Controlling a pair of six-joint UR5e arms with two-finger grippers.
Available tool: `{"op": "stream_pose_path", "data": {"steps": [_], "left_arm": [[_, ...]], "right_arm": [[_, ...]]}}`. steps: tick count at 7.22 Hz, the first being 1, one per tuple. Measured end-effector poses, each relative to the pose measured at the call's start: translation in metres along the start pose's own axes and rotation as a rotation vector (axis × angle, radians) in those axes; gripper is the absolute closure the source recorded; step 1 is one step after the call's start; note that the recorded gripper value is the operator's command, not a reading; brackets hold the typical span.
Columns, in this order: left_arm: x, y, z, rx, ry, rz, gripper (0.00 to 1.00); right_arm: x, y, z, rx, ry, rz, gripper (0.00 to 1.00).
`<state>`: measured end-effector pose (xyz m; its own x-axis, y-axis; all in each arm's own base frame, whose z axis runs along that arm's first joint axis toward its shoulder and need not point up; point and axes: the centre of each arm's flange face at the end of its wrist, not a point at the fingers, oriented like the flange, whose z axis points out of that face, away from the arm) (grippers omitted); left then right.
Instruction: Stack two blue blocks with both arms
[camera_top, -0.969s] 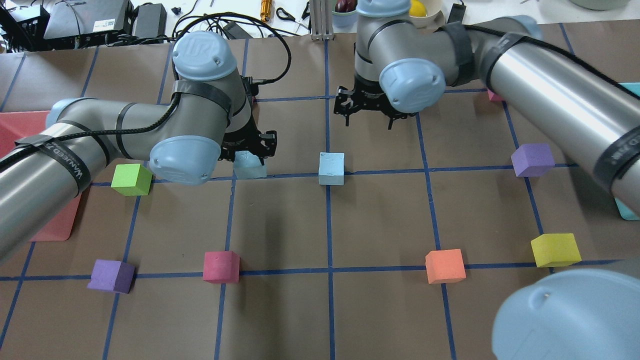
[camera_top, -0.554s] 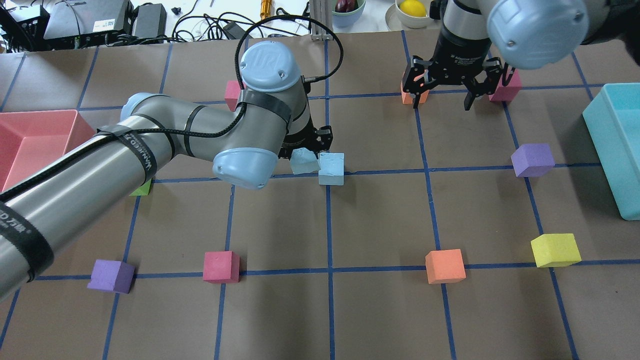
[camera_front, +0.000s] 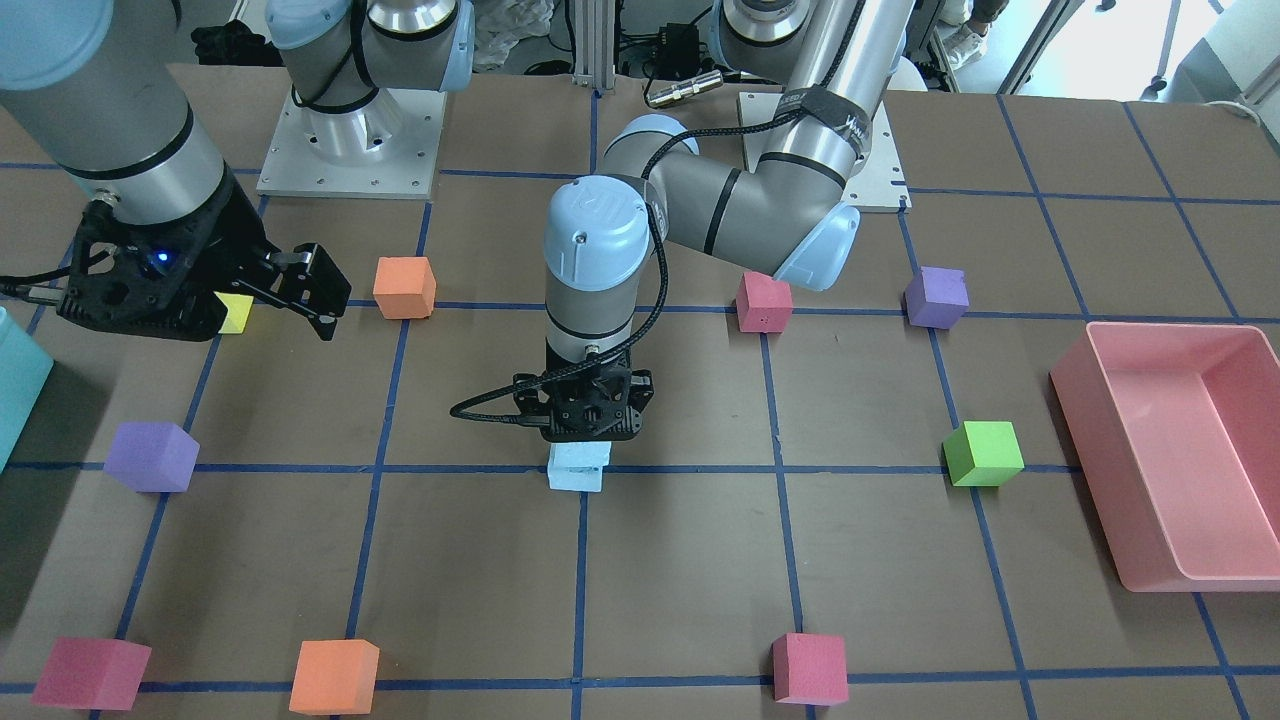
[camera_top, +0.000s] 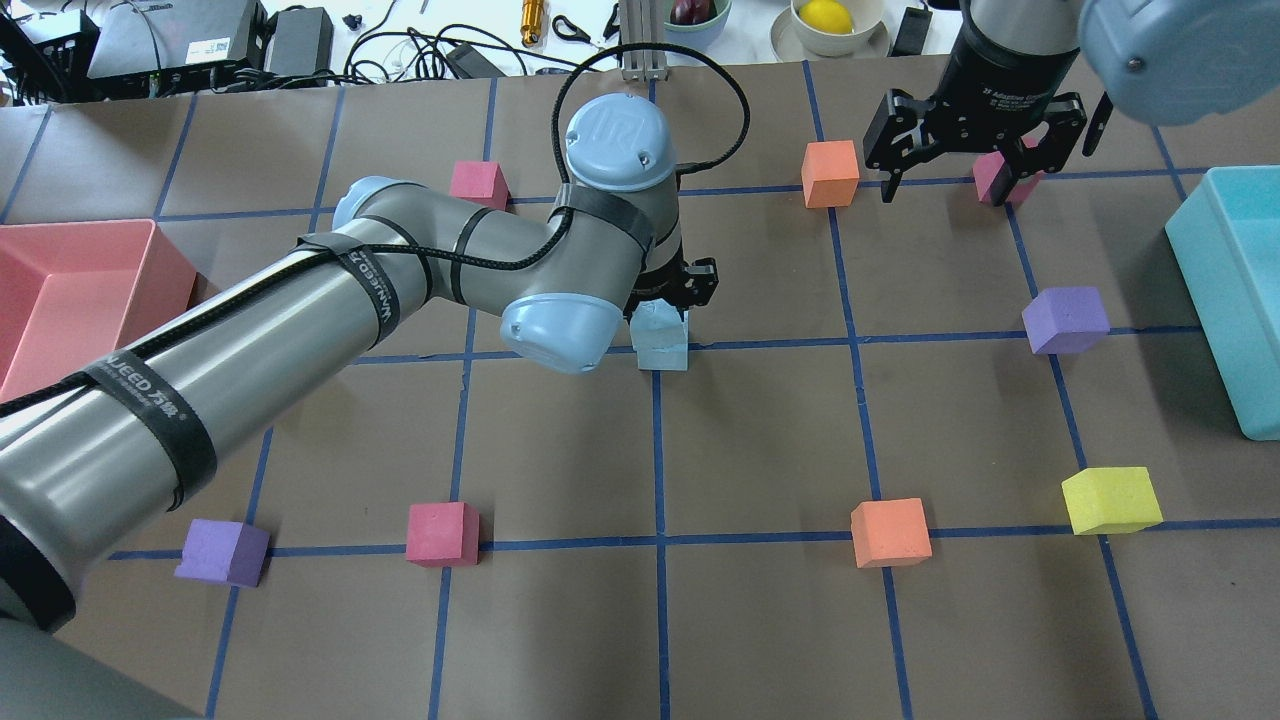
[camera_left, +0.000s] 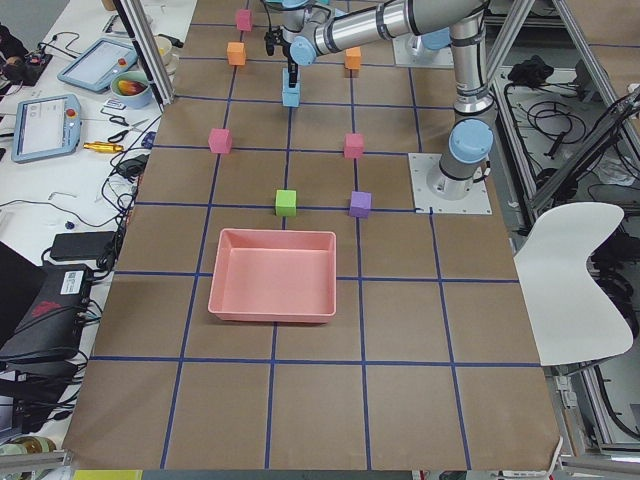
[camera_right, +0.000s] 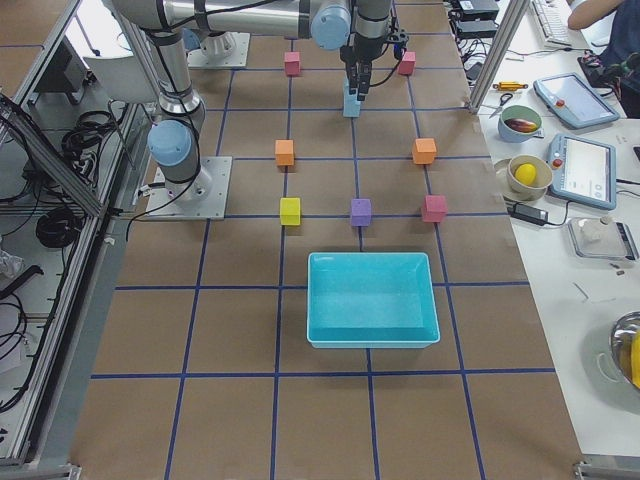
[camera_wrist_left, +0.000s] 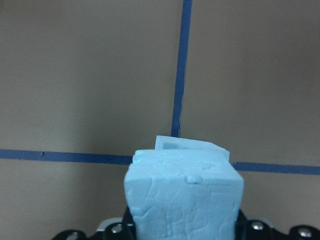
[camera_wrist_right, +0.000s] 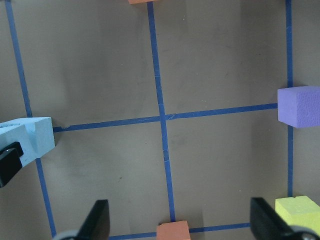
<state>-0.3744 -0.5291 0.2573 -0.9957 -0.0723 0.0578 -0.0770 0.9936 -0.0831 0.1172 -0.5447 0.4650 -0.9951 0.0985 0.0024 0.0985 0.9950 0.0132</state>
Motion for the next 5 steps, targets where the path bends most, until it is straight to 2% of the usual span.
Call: {"op": "stream_pose_path", "data": {"steps": [1, 2, 3, 5], "left_arm": [[0.004, 0.003, 0.004, -0.003, -0.001, 0.006, 0.86], [0.006, 0.004, 0.007, -0.002, -0.012, 0.012, 0.08], [0.005, 0.003, 0.010, 0.006, -0.036, 0.017, 0.00], [0.004, 0.001, 0.017, 0.012, -0.068, 0.022, 0.00]], "right_arm": [[0.000, 0.005, -0.006, 0.006, -0.001, 0.001, 0.00], [0.001, 0.011, -0.012, 0.006, -0.001, 0.000, 0.00], [0.001, 0.016, -0.016, 0.002, 0.000, -0.002, 0.00], [0.000, 0.027, -0.018, -0.002, 0.002, -0.006, 0.00]]}}
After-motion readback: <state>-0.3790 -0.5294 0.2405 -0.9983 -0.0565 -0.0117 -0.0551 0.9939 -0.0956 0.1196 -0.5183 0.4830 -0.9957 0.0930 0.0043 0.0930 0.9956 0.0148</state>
